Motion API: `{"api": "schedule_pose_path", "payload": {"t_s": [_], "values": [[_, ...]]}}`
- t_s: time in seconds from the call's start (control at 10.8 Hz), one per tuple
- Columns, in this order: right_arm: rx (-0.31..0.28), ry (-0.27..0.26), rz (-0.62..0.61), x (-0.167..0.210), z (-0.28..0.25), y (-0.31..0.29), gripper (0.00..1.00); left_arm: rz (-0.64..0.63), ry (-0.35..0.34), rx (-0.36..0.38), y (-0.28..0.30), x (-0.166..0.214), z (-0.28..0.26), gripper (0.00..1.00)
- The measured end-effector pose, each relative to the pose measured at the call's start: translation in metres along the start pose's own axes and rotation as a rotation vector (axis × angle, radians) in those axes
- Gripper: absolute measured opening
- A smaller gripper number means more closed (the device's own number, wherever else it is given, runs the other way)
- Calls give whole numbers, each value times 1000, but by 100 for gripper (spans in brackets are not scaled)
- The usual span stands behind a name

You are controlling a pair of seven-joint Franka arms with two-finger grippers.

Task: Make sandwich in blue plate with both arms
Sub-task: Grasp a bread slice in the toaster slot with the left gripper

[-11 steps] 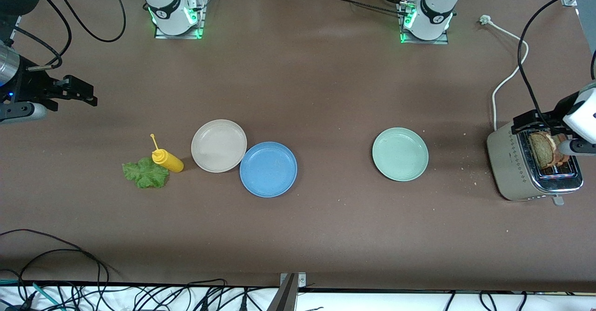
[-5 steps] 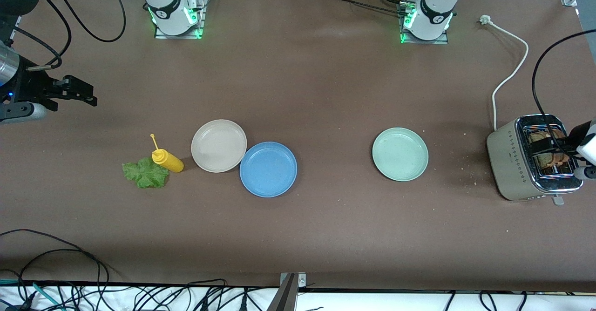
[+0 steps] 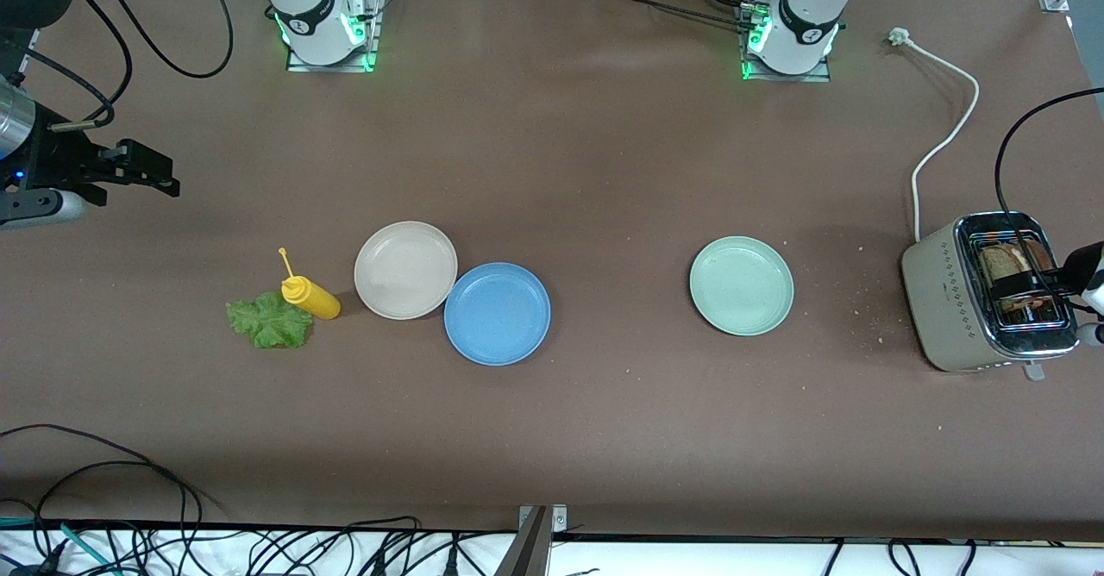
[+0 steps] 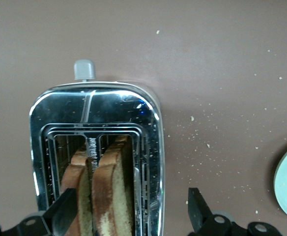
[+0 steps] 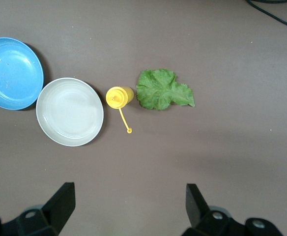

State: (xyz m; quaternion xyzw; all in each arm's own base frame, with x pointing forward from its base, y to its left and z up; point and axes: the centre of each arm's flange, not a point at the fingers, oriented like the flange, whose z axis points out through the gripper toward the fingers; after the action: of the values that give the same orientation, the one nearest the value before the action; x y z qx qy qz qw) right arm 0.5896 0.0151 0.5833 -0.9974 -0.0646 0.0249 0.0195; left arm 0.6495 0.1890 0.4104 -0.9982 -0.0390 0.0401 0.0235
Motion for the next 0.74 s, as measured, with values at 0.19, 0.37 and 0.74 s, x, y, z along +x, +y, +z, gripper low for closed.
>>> {"api": "schedule_pose_path", "payload": {"t_s": [0.19, 0.37, 0.74], "values": [[0, 0, 0, 0, 0, 0, 100, -15, -7, -3, -10, -2, 4, 100], [0, 0, 0, 0, 0, 0, 100, -22, -20, -9, -15, -2, 13, 100], [0, 0, 0, 0, 0, 0, 100, -7, -41, -19, -7, -1, 23, 100]]}}
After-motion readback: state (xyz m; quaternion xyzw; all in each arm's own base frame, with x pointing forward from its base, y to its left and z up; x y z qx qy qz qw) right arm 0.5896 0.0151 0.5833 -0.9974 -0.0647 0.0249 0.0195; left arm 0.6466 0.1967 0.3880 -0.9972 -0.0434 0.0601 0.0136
